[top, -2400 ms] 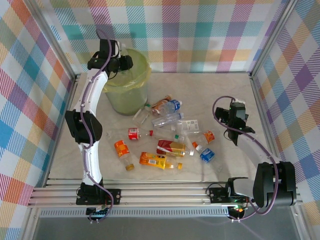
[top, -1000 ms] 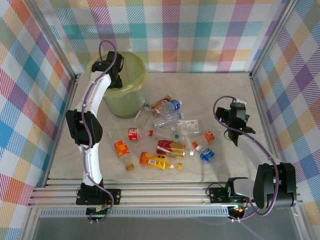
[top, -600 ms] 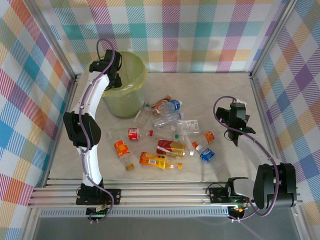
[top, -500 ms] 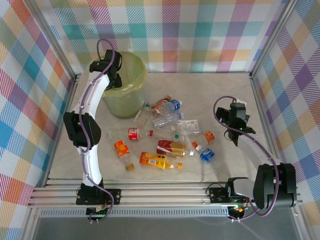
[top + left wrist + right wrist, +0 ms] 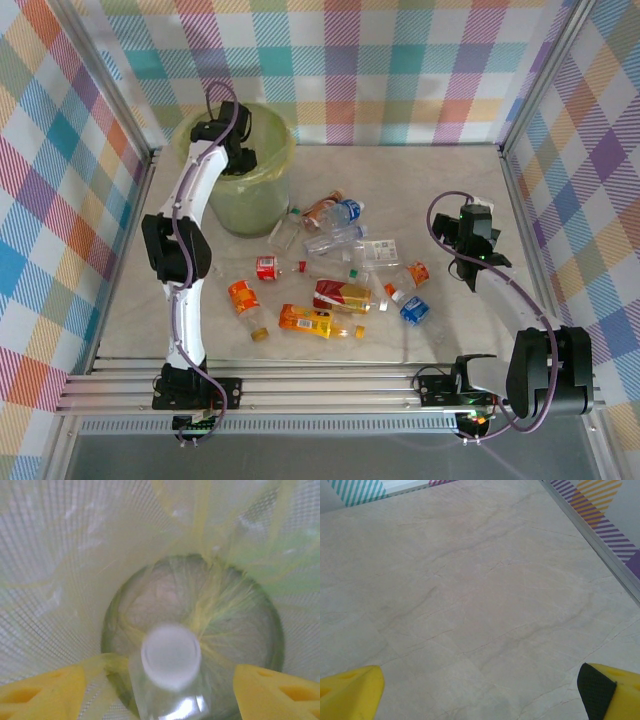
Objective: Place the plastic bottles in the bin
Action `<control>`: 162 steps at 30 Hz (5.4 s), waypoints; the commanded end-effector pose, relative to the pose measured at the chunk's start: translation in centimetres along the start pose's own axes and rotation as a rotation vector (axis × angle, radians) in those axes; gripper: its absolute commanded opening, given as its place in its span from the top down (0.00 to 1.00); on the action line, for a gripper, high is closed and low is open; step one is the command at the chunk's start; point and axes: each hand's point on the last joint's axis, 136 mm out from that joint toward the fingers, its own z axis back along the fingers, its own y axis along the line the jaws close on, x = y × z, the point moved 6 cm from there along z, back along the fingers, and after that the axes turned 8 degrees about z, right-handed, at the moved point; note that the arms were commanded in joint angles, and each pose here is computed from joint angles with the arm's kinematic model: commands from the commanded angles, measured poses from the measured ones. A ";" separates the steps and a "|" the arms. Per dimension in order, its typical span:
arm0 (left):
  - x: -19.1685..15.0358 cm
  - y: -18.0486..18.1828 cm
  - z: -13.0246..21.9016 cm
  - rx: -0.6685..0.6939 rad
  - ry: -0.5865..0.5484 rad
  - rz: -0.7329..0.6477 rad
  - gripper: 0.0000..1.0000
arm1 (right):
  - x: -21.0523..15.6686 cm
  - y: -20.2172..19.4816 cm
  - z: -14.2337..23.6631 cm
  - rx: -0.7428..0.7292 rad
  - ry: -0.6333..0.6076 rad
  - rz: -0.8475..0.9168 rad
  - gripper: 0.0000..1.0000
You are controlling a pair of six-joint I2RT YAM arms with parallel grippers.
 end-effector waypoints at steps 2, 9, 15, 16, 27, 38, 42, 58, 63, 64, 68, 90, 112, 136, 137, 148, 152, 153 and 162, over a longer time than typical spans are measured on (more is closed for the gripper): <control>1.4 -0.2 3.5 -0.049 -0.055 0.014 0.18 | 1.4 0.1 0.5 -0.004 -0.032 -0.017 0.00; 3.0 0.5 9.6 -0.137 -0.166 0.071 0.13 | 1.4 -0.3 0.5 -0.034 -0.031 -0.020 0.00; 2.9 1.3 14.3 -0.237 -0.228 0.105 0.09 | 1.5 -0.5 0.8 -0.049 -0.039 -0.027 0.00; 2.8 1.5 15.1 -0.251 -0.242 0.112 0.08 | 1.5 -0.5 0.8 -0.049 -0.041 -0.028 0.00; -2.2 5.3 21.5 -0.367 -0.356 0.191 0.02 | 1.5 -0.9 1.2 -0.071 -0.053 -0.037 0.00; -17.3 12.6 19.8 -0.427 -0.302 0.449 0.00 | 1.4 -0.8 1.1 -0.067 -0.046 -0.036 0.00; -21.6 13.5 17.7 -0.429 -0.185 0.504 0.00 | 1.3 -0.8 1.0 -0.068 -0.040 -0.034 0.00; -30.6 11.0 8.5 -0.379 0.139 0.482 0.03 | 1.0 -0.9 1.2 -0.065 -0.049 -0.043 0.00; -30.8 10.1 6.5 -0.326 0.157 0.440 0.03 | 0.9 -0.8 1.1 -0.057 -0.049 -0.040 0.00; -30.9 9.9 6.1 -0.317 0.161 0.434 0.03 | 0.9 -0.8 1.1 -0.057 -0.050 -0.039 0.00; -31.2 9.7 4.8 -0.276 0.178 0.416 0.04 | 0.8 -0.7 1.0 -0.055 -0.050 -0.036 0.00; -32.8 10.1 0.6 -0.119 0.206 0.409 0.35 | 0.8 -0.5 0.7 -0.042 -0.042 -0.027 0.00; -23.2 12.8 15.2 -0.230 -0.215 0.370 0.60 | 1.4 -0.5 1.1 -0.038 -0.051 -0.045 0.00; 1.8 8.6 29.7 -0.449 -0.720 0.300 0.64 | 6.4 0.5 4.3 0.044 0.075 -0.173 0.00; 2.7 8.5 29.2 -0.456 -0.712 0.306 0.65 | 6.4 0.5 4.6 0.044 0.080 -0.172 0.00; 9.9 4.6 21.5 -0.589 -0.621 0.273 0.67 | 6.9 1.1 6.8 0.061 0.159 -0.146 0.01; 11.0 2.9 19.2 -0.644 -0.577 0.245 0.68 | 6.9 1.7 7.3 0.077 0.166 -0.130 0.00; 11.2 2.4 18.6 -0.659 -0.563 0.238 0.68 | 7.0 1.9 7.4 0.079 0.166 -0.126 0.00; 11.2 0.3 14.2 -0.656 -0.486 0.189 0.68 | 7.5 2.1 8.4 0.100 0.186 -0.116 0.00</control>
